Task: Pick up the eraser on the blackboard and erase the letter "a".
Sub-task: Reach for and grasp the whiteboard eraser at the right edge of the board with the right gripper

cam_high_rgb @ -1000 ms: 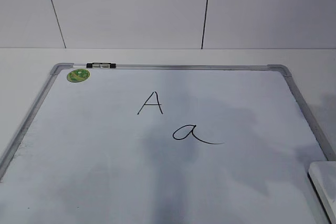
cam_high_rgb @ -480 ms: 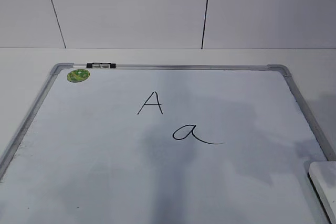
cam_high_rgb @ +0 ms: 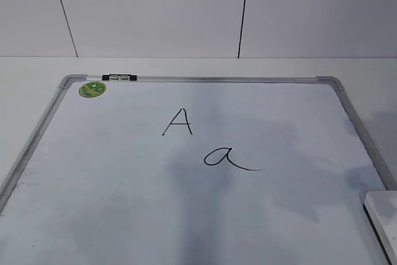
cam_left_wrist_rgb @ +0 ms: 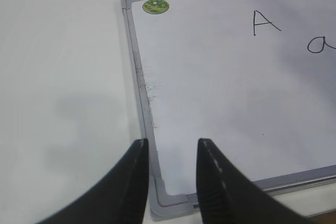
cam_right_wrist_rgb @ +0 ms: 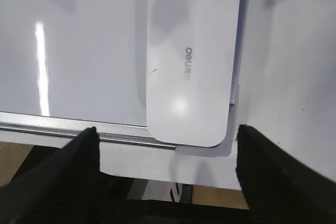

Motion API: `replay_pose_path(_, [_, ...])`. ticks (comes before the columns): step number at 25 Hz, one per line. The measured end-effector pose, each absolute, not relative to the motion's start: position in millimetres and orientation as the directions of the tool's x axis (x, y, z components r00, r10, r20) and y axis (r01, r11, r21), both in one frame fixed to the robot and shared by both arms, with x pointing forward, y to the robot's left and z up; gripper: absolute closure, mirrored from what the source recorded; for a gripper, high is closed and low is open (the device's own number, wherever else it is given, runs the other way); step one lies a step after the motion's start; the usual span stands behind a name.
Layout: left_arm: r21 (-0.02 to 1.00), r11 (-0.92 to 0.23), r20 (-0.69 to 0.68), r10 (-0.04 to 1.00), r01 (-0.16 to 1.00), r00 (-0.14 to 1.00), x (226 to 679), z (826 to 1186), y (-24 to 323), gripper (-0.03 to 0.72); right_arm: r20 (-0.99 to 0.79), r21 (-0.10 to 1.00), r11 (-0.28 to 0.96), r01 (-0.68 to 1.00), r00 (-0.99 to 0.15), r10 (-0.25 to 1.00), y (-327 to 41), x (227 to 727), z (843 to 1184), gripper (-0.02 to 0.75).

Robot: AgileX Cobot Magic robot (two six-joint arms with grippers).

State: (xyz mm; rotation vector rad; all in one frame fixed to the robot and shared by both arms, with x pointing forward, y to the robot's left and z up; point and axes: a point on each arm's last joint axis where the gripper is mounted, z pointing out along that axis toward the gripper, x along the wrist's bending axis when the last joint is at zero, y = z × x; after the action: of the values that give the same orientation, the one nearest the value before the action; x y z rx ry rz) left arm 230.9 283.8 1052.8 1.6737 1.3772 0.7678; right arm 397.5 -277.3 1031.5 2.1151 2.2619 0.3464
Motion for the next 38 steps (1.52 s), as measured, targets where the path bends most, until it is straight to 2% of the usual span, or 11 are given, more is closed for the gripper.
replay_pose_path(19, [0.876, -0.068, -0.042, 0.975, 0.477, 0.217, 231, 1053, 284, 0.453, 0.103, 0.116, 0.06, 0.991, -0.072, 0.992, -279, 415, 1014, 0.094])
replay_pose_path(26, [0.876, -0.068, -0.042, 0.975, 0.477, 0.217, 231, 1053, 284, 0.453, 0.088, 0.101, 0.127, 0.987, -0.136, 0.987, -268, 423, 1005, 0.094])
replay_pose_path(38, [0.876, -0.068, -0.042, 0.975, 0.477, 0.217, 231, 1053, 284, 0.453, 0.06, 0.062, 0.122, 0.991, -0.126, 0.99, -268, 433, 991, 0.094])
